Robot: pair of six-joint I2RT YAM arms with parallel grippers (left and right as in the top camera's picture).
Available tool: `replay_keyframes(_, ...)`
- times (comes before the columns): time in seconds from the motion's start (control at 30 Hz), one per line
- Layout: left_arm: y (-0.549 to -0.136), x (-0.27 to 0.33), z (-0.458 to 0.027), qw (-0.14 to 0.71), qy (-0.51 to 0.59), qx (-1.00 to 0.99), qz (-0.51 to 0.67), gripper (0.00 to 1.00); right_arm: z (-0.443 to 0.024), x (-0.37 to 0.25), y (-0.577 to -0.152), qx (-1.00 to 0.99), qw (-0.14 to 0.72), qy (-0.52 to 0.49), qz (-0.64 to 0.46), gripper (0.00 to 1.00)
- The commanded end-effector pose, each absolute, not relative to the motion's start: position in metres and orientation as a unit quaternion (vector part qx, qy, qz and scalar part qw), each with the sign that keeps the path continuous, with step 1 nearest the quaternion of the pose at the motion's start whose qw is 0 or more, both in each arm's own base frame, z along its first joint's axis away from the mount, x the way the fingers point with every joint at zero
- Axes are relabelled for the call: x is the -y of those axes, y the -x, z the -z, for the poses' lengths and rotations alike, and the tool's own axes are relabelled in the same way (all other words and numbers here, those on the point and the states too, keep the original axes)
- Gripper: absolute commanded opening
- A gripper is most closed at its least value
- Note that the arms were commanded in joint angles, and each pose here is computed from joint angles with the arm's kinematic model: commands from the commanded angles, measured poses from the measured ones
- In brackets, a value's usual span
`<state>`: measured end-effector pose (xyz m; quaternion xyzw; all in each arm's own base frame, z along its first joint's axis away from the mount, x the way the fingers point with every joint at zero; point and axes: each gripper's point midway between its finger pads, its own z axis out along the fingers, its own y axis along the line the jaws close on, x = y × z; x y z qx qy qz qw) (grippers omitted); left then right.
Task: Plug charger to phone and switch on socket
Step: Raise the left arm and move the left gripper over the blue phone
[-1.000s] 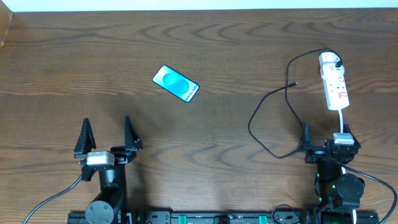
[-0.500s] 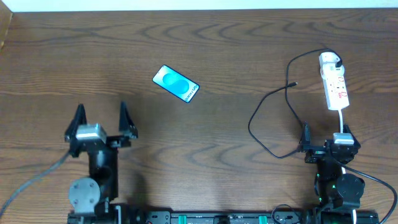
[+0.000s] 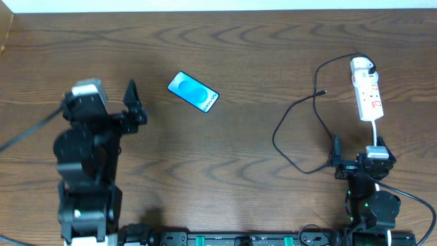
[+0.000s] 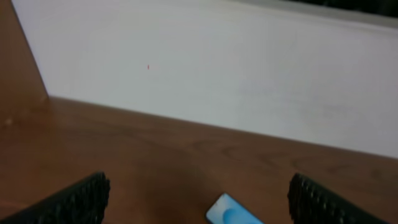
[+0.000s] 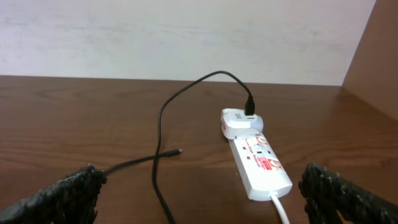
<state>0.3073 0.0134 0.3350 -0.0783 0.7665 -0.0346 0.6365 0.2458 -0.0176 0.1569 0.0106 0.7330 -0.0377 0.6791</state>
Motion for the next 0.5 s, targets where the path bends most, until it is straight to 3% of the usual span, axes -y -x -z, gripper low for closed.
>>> replay_keyframes(0.0,-0.323,-0.012,-0.347,0.613,0.118,-0.779,0.067,0.91,-0.156,0.018,-0.246,-0.733,0.679,-0.008,0.041,0.99)
replay_keyframes(0.2,-0.348,0.014,-0.335,0.511,0.094,-0.85,0.083,0.92,-0.156,0.018,-0.246,-0.733,0.679,-0.008,0.041,0.99)
replay_keyframes(0.47,-0.366,0.044,-0.312,0.462,0.061,-0.877,0.116,0.91,-0.156,0.018,-0.246,-0.733,0.679,-0.008,0.041,0.99)
